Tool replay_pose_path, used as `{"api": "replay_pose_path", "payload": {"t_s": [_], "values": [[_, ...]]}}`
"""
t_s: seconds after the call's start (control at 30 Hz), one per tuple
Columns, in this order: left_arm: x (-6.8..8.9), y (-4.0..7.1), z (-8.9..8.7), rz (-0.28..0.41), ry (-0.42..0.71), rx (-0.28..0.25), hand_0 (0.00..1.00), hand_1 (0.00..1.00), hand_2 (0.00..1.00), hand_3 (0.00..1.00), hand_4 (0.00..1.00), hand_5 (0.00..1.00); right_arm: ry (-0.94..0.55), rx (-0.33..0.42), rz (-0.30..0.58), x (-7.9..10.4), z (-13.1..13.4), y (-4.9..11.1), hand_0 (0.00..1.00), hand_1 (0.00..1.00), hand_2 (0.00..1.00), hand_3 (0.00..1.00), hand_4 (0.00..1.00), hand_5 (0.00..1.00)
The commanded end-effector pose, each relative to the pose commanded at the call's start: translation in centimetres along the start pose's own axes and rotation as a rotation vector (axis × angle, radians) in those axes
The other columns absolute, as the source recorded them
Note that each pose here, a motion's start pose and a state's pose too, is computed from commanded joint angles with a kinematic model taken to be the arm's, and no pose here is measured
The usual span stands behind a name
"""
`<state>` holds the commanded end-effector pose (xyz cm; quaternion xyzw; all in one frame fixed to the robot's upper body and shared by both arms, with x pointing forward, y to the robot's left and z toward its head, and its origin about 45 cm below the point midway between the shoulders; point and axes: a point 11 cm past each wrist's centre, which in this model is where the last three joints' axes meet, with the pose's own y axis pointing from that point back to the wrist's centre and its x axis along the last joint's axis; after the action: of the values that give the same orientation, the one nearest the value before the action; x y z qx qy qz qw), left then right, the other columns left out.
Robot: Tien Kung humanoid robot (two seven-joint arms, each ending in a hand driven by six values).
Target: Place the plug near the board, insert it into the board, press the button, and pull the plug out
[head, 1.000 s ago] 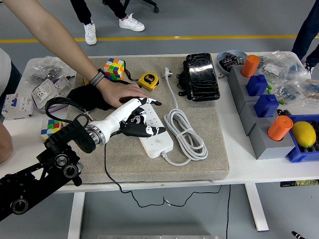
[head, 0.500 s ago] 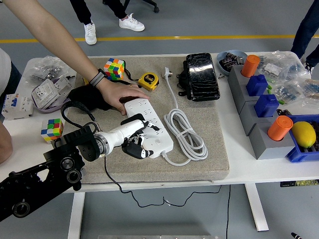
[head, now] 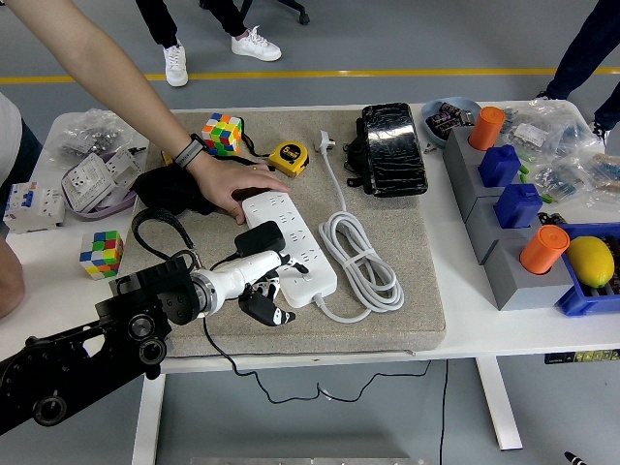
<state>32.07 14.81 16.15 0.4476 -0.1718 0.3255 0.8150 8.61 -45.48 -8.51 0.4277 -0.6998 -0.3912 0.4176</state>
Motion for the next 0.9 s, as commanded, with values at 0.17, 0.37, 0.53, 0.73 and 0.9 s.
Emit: {"api": "replay_pose_path", "payload": {"t_s": [0.17, 0.37, 0.53, 0.73, 0.9], "values": [[-0.1, -0.2, 0.0, -0.006, 0.000, 0.001, 0.065, 0.069, 0.152, 0.849, 0.772, 0.002, -0.003, -0.001, 0.002, 0.1, 0.0, 0.0, 0.571, 0.641, 0.610, 0.541, 0.923, 0.479], [-0.3, -0.5, -0.3, -0.013, -0.003, 0.014, 0.065, 0.068, 0.151, 0.845, 0.772, 0.002, -0.004, 0.001, 0.002, 0.0, 0.0, 0.0, 0.570, 0.641, 0.610, 0.541, 0.923, 0.478], [-0.4, -0.7, -0.7, -0.010, -0.006, 0.025, 0.065, 0.068, 0.151, 0.845, 0.772, 0.002, -0.005, -0.001, 0.002, 0.0, 0.1, 0.0, 0.570, 0.641, 0.610, 0.541, 0.923, 0.478], [-0.6, -0.8, -1.0, -0.017, -0.014, 0.039, 0.066, 0.068, 0.152, 0.844, 0.771, 0.002, -0.008, 0.000, 0.004, 0.1, 0.1, 0.0, 0.570, 0.642, 0.610, 0.540, 0.923, 0.478], [-0.9, -0.8, -1.0, -0.021, -0.015, 0.035, 0.066, 0.068, 0.152, 0.844, 0.771, 0.002, -0.010, -0.001, 0.004, 0.1, 0.1, 0.0, 0.570, 0.642, 0.610, 0.540, 0.923, 0.479]]}}
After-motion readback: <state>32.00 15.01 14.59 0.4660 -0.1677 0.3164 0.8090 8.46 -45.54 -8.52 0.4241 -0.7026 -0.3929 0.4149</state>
